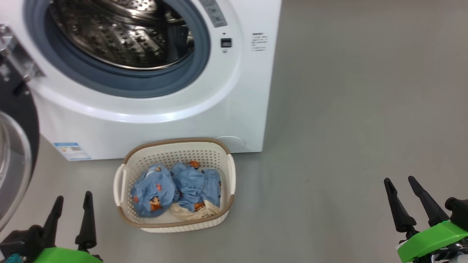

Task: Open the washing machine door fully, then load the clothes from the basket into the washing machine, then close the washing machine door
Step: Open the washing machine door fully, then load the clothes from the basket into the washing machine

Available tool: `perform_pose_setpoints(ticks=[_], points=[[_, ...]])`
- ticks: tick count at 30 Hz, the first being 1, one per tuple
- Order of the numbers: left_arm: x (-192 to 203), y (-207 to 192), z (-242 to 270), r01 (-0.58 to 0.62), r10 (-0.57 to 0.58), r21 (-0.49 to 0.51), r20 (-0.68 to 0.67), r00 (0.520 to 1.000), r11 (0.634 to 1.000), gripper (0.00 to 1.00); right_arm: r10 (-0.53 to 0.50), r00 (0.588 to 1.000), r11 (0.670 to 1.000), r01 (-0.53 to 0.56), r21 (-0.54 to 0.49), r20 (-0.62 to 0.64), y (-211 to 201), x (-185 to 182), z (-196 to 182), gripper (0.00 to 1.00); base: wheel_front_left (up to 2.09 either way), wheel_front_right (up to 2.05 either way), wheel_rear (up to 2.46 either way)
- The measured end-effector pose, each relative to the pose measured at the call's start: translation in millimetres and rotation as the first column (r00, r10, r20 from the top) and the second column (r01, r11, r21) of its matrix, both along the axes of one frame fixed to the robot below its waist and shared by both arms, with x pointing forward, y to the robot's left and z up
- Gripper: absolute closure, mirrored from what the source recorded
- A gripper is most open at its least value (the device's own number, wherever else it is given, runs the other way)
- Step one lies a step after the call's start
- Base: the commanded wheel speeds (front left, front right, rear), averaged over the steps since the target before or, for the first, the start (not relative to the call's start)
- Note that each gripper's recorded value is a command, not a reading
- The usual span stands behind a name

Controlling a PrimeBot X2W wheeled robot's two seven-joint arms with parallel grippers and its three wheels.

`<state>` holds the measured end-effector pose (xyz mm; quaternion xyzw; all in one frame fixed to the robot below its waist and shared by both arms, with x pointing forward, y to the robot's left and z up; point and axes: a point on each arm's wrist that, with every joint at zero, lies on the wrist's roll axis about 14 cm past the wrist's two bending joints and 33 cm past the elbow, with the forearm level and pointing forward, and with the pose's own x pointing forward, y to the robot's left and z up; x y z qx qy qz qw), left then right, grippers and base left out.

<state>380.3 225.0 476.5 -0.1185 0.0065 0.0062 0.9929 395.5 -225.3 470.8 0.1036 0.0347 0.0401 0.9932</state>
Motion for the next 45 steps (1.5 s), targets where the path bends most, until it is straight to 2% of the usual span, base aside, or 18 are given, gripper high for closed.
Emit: perform_pose_setpoints(ticks=[13,31,45], points=[[15.1,-38.3,-3.4,0.105,-0.105,-0.02,-0.004,0.994,0.994,0.0,-0.08,0.997,0.997,0.08,-0.003,0.008,-26.3,-17.7,4.2,0.0,0.0,0.0,0.0],[15.3,-42.2,-7.8,0.113,-0.114,-0.07,-0.016,0.993,0.991,0.0,-0.089,0.996,0.996,0.089,0.006,0.015,-26.7,-17.9,5.7,0.0,0.01,-0.02,0.02],[23.6,-41.7,-8.1,0.114,-0.116,-0.094,-0.015,0.993,0.989,0.0,-0.085,0.996,0.996,0.084,0.013,0.001,-22.6,-14.2,0.0,0.0,0.84,-1.42,0.57]])
